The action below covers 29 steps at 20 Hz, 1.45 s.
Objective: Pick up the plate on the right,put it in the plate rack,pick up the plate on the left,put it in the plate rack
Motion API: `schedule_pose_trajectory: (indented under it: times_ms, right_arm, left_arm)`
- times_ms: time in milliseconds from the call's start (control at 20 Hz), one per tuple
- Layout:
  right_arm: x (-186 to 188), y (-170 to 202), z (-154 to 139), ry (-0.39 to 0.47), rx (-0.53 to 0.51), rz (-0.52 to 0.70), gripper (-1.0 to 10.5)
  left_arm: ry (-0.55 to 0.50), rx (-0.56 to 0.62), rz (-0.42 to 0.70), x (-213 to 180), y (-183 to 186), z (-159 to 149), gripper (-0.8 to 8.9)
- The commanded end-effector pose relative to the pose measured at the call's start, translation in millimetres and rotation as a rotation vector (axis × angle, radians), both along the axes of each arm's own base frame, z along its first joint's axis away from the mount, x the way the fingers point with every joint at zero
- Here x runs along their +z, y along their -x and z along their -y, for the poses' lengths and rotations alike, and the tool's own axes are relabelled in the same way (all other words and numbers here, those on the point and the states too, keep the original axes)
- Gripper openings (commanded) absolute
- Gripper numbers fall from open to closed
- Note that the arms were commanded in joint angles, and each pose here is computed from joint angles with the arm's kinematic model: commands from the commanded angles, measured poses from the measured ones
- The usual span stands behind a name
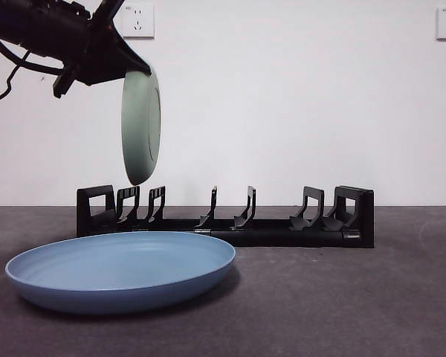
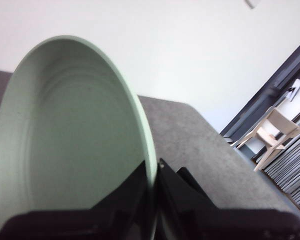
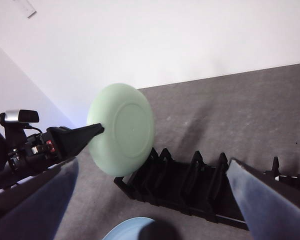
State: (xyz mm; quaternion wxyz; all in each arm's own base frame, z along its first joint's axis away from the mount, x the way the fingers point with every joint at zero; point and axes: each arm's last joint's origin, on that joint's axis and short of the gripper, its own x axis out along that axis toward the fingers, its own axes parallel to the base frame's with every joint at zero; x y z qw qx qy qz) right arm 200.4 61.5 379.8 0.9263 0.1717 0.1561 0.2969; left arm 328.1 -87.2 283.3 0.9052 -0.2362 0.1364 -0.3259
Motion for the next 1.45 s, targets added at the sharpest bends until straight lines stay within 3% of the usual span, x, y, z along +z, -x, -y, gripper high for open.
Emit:
schedule_pose_trajectory:
  times_ms: [50, 600, 900, 1150, 1350, 1450]
  right_arm:
    - [0.1, -0.5, 0.0, 0.007, -0.001, 0.009, 5.0]
    - [0.1, -0.8, 0.4, 0.010, -0.018, 0.010, 5.0]
    - [0.6, -1.0, 0.5, 0.017, -0.025, 0.021, 5.0]
    - [1.2, -1.3, 0.5, 0.015, -0.025, 0.027, 5.0]
    - [2.0, -1.4, 0.5, 0.013, -0.025, 0.036, 5.0]
    - [2.0, -1.4, 0.5, 0.013, -0.025, 0.036, 5.0]
  left_arm:
    - [-0.022, -0.007, 0.026, -1.7, -1.9, 1.0, -0.09]
    - [-0.041, -0.008, -0.051, -25.4, -12.8, 4.2, -0.09]
    - [-0.103, 0.008, -0.079, -31.6, -12.0, 3.6, 0.10]
    - [-0.137, 0.028, -0.127, -37.2, -10.9, 2.7, 1.97]
    - [-0.139, 0.023, -0.130, -37.6, -10.7, 2.7, 2.34]
    - [-0.145, 0.019, -0.124, -37.6, -10.5, 3.5, 3.31]
